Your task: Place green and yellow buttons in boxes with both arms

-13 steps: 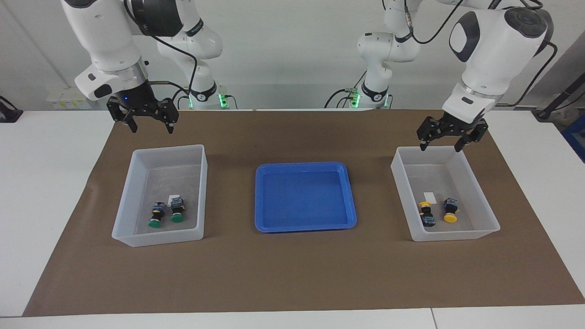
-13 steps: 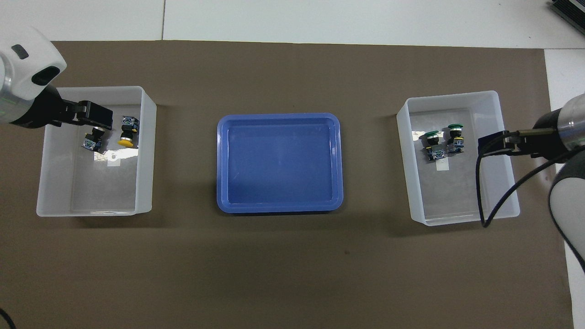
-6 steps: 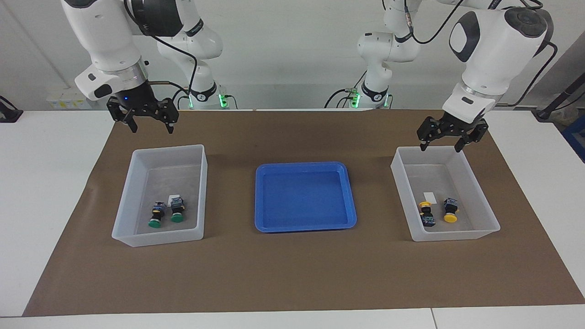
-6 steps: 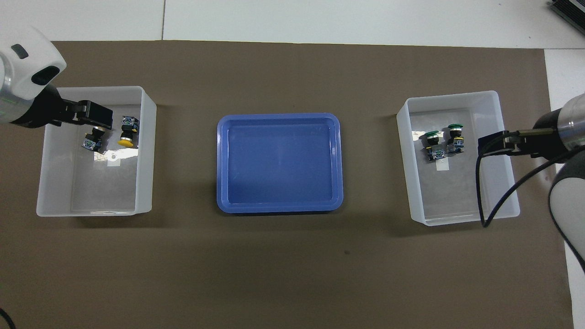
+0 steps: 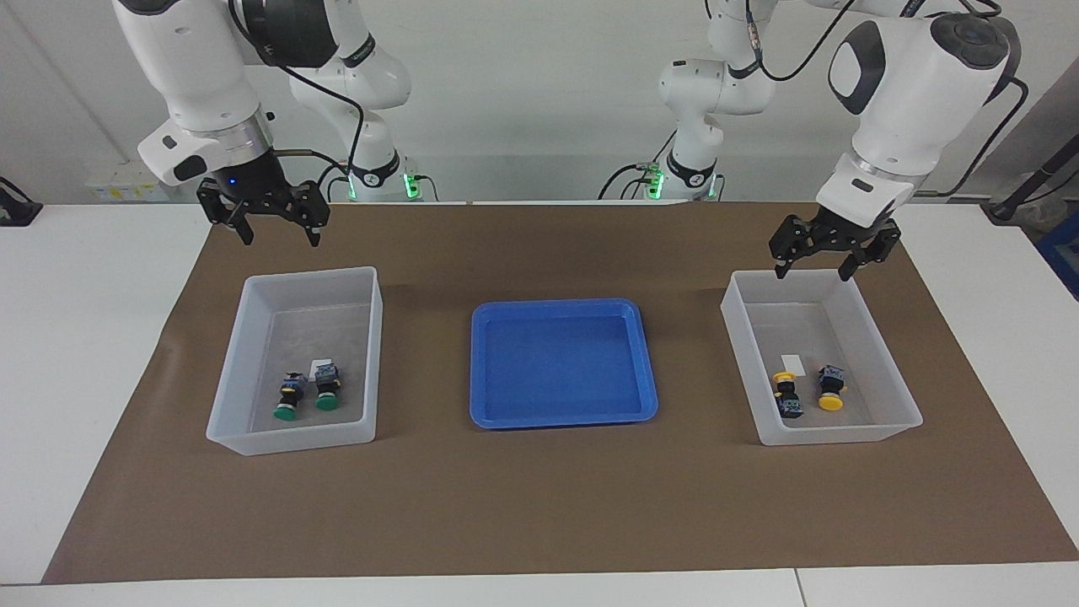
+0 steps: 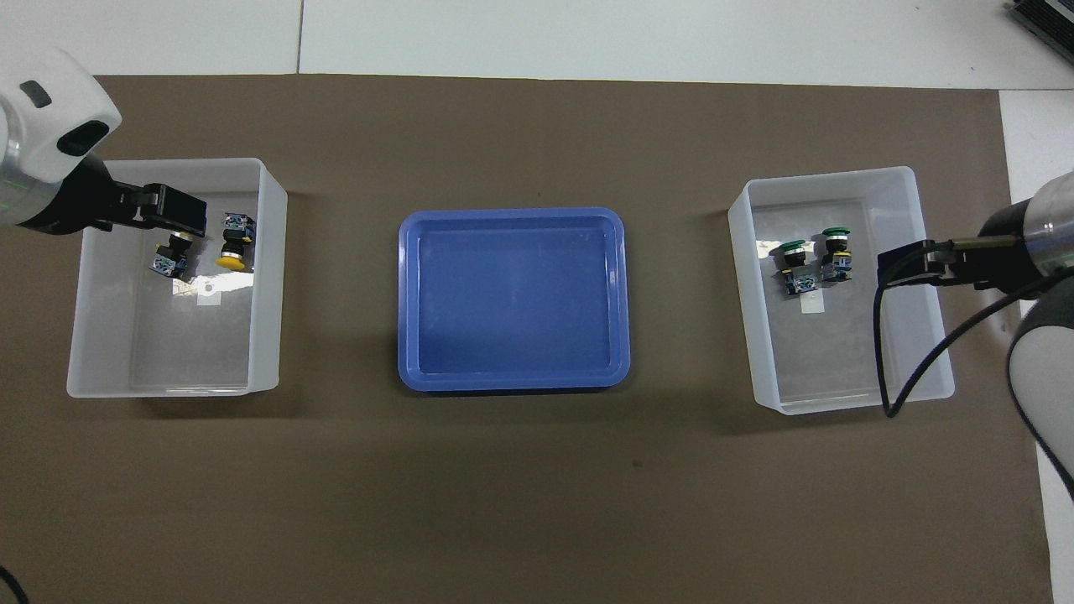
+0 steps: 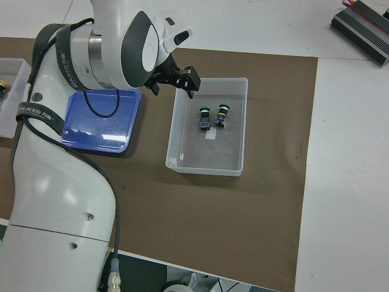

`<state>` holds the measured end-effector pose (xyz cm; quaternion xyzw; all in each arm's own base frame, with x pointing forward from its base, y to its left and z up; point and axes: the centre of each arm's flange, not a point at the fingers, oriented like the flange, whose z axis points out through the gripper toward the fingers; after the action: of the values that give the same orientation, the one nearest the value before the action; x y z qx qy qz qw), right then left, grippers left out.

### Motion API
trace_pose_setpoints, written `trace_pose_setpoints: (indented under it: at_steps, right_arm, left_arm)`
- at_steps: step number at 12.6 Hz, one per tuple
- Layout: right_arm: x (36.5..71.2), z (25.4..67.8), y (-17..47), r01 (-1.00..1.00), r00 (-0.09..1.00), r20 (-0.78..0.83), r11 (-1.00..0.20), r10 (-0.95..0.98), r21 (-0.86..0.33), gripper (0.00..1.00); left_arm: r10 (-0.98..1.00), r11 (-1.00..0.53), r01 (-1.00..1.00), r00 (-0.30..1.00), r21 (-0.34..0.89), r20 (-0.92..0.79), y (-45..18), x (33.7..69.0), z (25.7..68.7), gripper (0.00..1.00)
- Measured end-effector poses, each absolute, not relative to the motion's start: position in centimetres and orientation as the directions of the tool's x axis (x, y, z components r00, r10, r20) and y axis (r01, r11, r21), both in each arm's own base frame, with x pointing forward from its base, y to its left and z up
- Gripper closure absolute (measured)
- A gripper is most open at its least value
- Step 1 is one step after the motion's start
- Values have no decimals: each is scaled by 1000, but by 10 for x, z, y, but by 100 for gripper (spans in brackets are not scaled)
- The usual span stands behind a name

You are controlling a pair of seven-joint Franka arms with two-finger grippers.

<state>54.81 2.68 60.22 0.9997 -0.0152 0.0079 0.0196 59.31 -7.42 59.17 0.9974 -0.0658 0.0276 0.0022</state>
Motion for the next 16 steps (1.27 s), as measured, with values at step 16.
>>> trace_pose_setpoints:
  at_steps: [16]
  right_arm:
    - [548, 602, 27, -31, 999, 16, -999, -30, 39, 0]
  left_arm:
    - [-124, -992, -125, 989, 0, 77, -71, 596, 594, 0]
